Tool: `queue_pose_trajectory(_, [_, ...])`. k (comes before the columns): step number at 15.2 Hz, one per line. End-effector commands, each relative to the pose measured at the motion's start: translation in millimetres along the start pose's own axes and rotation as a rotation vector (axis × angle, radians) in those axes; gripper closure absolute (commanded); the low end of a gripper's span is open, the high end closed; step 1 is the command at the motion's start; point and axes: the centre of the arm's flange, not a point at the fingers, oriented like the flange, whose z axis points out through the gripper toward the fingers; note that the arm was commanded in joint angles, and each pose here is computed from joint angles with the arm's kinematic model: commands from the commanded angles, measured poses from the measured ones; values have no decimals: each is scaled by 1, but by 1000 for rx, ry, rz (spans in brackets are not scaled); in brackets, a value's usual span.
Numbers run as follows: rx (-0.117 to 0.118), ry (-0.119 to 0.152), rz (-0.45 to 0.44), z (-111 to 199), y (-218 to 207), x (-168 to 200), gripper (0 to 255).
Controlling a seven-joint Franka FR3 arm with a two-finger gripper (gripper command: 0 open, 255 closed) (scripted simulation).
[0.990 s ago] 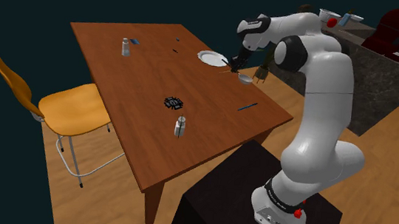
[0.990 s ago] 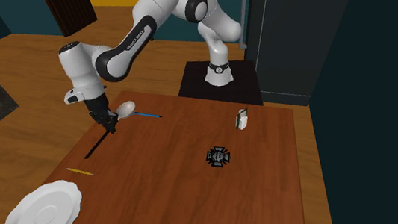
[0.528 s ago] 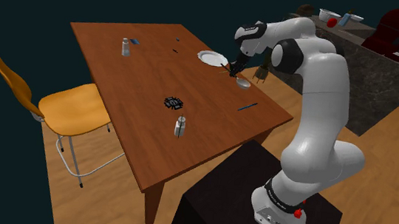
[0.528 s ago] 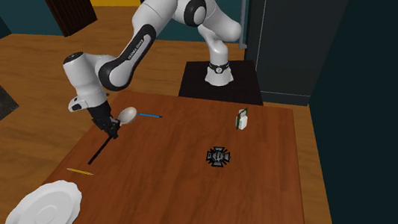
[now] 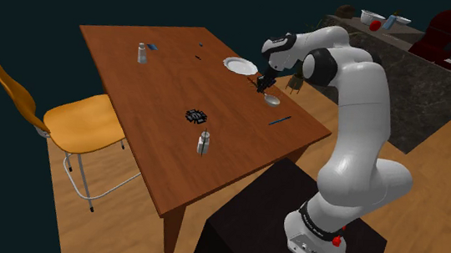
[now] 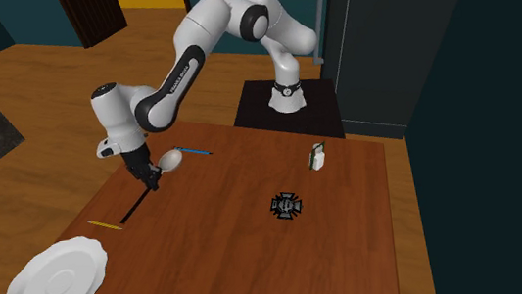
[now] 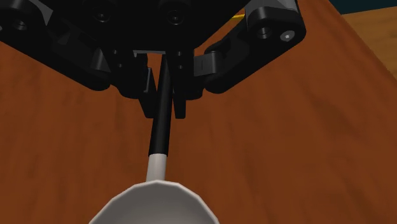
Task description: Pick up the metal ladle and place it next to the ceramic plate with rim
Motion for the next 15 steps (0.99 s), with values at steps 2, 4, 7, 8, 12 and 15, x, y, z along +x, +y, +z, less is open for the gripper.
queue_pose_trajectory(2, [0, 0, 0, 15, 3, -3, 255])
queue_pose_trajectory(4, [0, 0, 0, 20, 3, -3, 255])
queue_pose_trajectory(7, [0, 0, 0, 21, 3, -3, 255])
queue_pose_trajectory(8, [0, 0, 0, 21, 3, -3, 255])
queue_pose_trajectory(12, [0, 0, 0, 21, 3, -3, 0])
queue_pose_trajectory(15, [0, 0, 0, 21, 3, -3, 0])
